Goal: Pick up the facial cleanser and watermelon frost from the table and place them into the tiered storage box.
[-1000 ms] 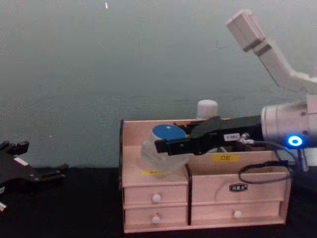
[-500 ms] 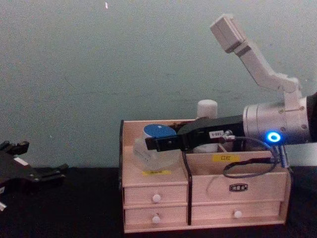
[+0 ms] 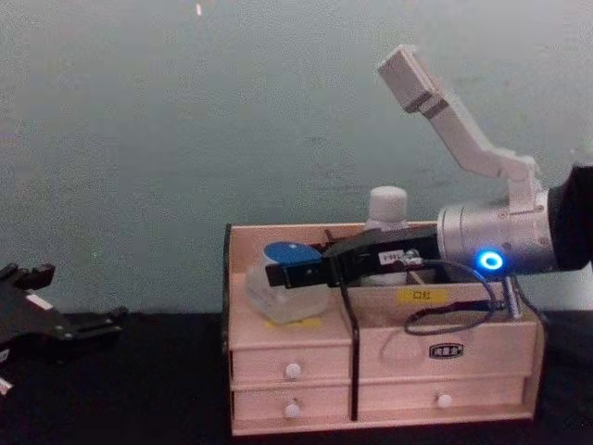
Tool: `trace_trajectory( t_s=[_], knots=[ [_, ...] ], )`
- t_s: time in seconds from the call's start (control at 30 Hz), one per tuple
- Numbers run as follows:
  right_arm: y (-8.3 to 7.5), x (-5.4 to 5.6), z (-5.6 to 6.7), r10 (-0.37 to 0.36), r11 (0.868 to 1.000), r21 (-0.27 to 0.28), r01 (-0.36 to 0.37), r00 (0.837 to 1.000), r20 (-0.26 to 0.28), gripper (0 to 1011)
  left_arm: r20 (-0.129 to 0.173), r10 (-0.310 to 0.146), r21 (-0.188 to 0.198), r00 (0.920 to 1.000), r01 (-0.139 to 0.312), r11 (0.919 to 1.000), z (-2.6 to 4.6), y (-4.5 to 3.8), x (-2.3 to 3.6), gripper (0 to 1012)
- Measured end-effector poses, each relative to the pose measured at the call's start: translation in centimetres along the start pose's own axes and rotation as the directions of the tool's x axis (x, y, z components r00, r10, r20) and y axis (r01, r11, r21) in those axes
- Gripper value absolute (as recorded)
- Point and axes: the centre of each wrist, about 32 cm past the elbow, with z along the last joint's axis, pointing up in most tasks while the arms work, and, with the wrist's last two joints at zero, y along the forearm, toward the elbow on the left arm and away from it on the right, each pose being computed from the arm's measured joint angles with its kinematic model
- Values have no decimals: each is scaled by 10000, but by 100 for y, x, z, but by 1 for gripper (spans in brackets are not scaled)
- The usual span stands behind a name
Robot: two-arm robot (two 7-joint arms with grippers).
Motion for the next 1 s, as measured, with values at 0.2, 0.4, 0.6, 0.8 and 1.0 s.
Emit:
trace_trajectory(
  t_s=[0.2, 0.4, 0.6, 0.8, 1.0],
  knots=[
    [22, 6, 4, -15, 10000, -70, 15, 10000, 10, 729, 1, 1, 0, 10000, -1, 10000, 0, 0, 0, 1001],
    [31, 12, 1, -24, 9999, -115, 24, 10000, 16, 729, 0, 0, 0, 10000, 0, 10000, 0, 0, 0, 1001],
    [40, 15, 0, -47, 9999, -140, 47, 10000, 10, 729, 1, 0, 0, 10000, 0, 10000, 0, 0, 0, 1001],
    [45, 14, 3, -95, 9998, -166, 94, 9999, -34, 729, 1, 0, 0, 10000, 0, 10000, 0, 0, 0, 1001],
    [44, 13, 0, -96, 9998, -175, 96, 9999, -30, 729, 0, 0, -1, 10000, 0, 10000, 0, 0, 0, 1001]
  ],
)
